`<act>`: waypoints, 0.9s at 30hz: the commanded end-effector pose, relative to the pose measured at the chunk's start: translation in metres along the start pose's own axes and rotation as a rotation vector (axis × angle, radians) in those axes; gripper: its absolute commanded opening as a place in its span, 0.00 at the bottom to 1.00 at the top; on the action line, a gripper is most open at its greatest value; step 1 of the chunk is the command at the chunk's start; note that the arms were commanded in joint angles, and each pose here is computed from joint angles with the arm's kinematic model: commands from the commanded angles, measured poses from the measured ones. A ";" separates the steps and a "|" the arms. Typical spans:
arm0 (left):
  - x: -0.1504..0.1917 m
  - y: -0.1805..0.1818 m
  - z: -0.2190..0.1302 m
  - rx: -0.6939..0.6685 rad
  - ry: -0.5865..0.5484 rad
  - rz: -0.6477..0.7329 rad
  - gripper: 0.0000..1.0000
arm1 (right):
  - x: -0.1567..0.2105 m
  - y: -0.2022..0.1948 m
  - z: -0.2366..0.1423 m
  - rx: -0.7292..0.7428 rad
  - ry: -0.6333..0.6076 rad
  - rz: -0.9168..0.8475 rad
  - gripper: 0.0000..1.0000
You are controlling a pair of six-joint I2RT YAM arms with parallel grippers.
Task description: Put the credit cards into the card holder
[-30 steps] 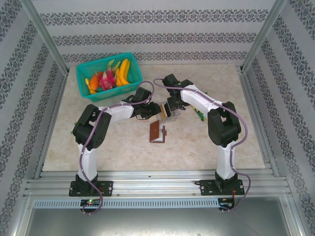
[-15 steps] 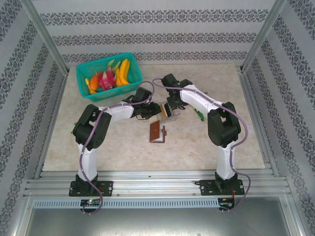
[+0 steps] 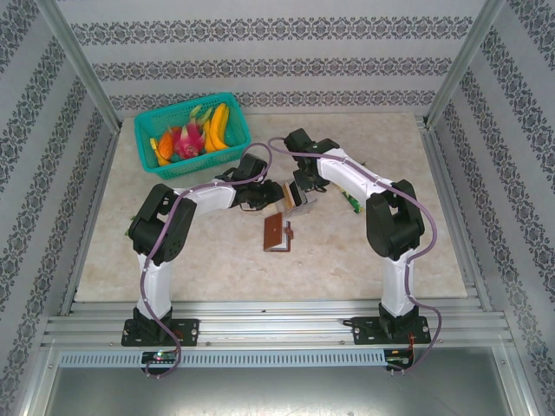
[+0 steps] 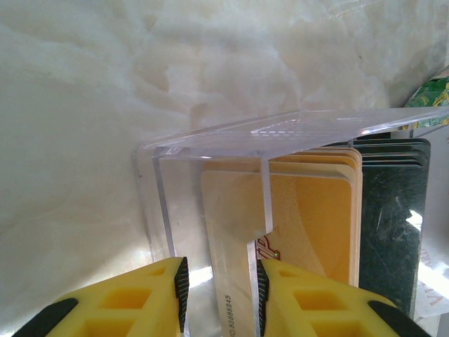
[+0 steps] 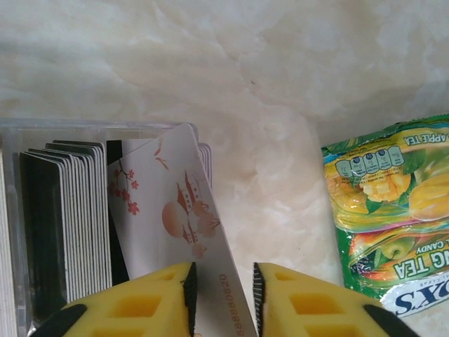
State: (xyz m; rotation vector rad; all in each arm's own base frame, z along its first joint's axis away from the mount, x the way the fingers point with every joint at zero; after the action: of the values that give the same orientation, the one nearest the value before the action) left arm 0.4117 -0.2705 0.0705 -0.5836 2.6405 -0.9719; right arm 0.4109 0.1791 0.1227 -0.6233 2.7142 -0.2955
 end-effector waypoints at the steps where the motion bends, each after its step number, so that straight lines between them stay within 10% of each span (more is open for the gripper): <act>1: 0.007 0.018 0.000 -0.075 0.004 -0.013 0.34 | -0.002 -0.004 -0.016 0.004 -0.011 -0.009 0.20; 27: 0.004 0.005 -0.011 -0.041 -0.009 0.017 0.35 | -0.010 0.016 -0.082 -0.257 -0.205 0.186 0.00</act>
State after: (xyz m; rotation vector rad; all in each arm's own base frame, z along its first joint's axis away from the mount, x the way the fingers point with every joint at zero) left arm 0.4117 -0.2704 0.0708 -0.5823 2.6402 -0.9707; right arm 0.3904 0.2017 0.1720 -0.5479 2.6567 -0.0017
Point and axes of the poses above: each hand's point on the last joint's axis, 136 mm out from that joint toward the fingers, its own z axis out along the fingers, its own y axis along the line the jaws close on, x = y × z, the point moved 3 cm from there along -z, back along the fingers, and after that the axes turned 10 degrees about -z, right-handed, at the moved point
